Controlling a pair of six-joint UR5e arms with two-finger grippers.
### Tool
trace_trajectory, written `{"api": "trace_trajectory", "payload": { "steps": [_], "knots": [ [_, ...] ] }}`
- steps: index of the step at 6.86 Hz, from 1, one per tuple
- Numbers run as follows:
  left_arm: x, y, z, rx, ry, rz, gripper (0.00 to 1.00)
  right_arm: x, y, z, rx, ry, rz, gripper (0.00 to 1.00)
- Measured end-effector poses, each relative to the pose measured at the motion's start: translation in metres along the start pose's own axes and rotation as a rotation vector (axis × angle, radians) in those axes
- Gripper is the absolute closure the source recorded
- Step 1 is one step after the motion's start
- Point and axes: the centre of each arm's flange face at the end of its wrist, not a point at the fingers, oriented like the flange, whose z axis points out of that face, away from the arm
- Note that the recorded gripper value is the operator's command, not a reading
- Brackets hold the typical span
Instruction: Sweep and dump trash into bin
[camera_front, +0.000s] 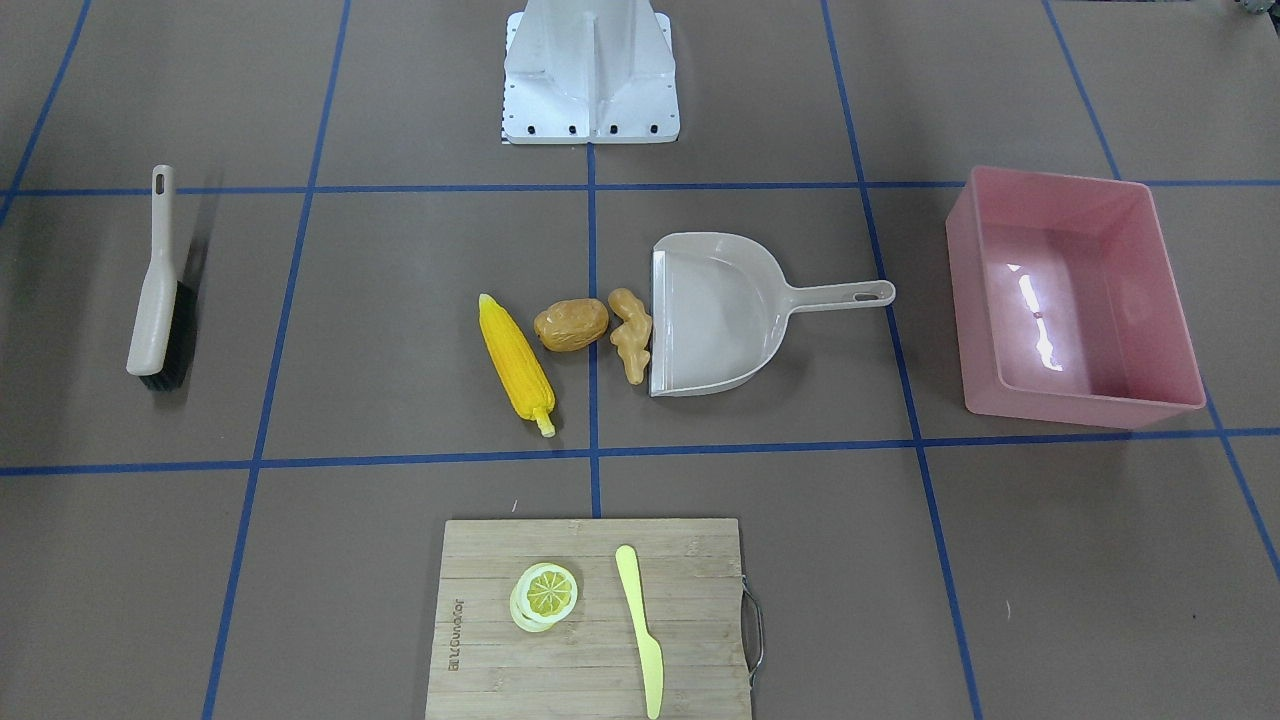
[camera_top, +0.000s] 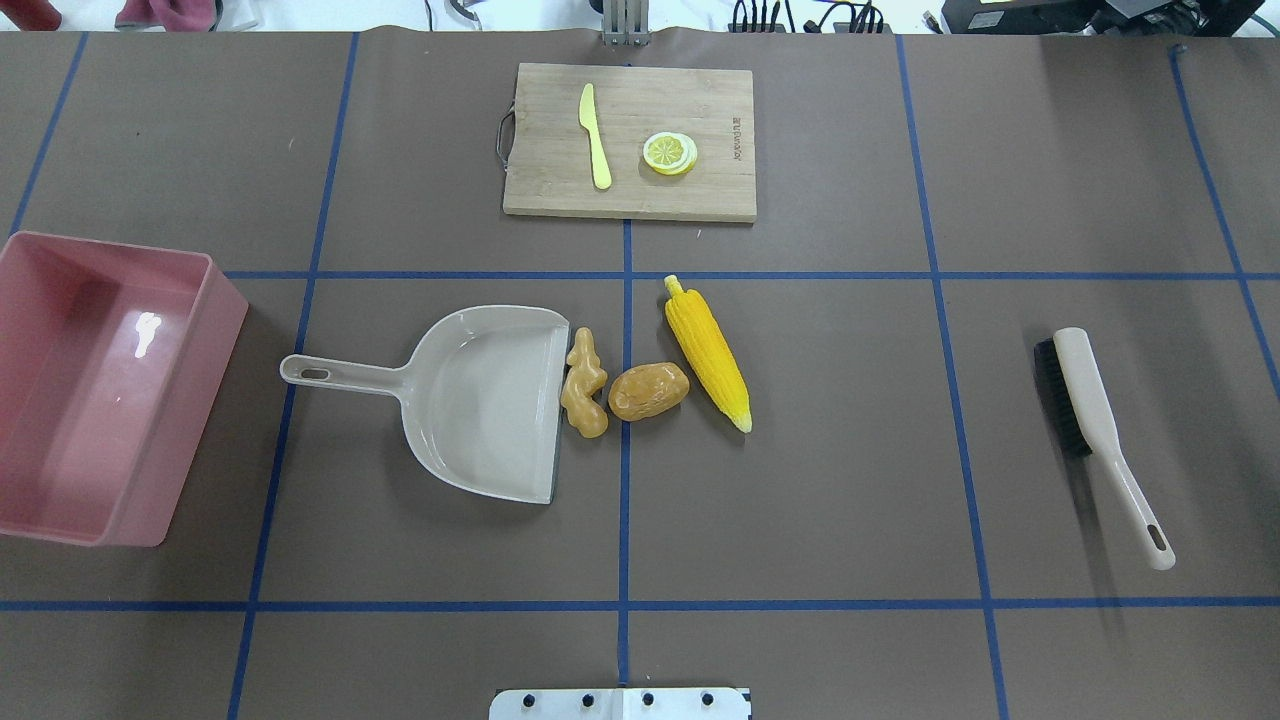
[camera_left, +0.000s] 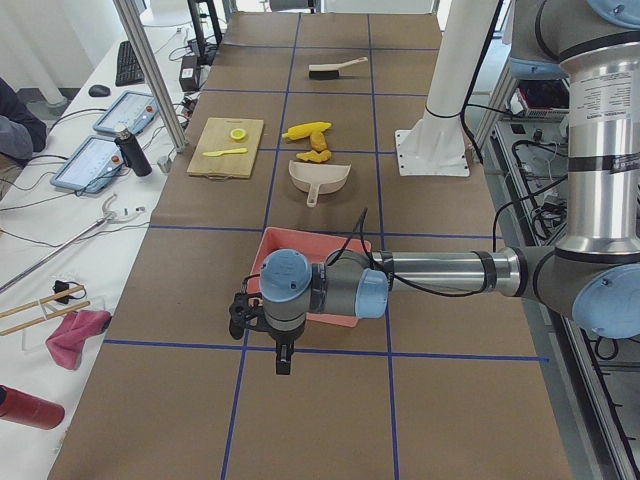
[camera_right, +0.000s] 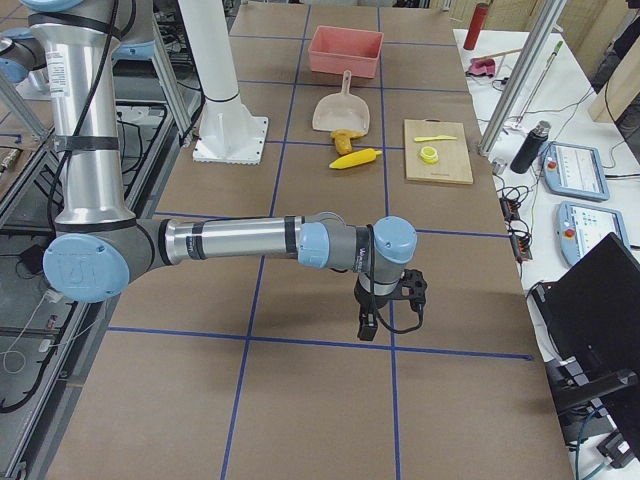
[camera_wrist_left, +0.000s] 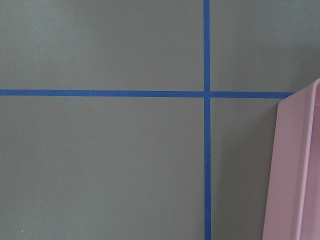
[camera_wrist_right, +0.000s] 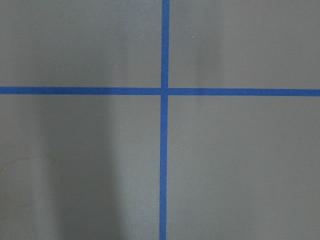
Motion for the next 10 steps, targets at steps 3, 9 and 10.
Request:
{"api": "trace_trajectory", "payload": {
  "steps": [3,9,10],
  "knots": [
    [0.0021,0.0047,-0.0042,0.009,-0.003,0.007,0.01,-0.0045,0.003,-0.0061,0.013,0.002,-0.01,0.0],
    [0.0036,0.0071,-0.0107,0.022,-0.003,0.007,0.01,-0.0041,0.0036,-0.005,0.011,-0.002,-0.011,0.0],
    [0.0026,0.0076,-0.0115,0.024,-0.003,0.005,0.02,-0.0039,0.0035,-0.0048,0.011,-0.001,-0.01,0.0]
  ]
}}
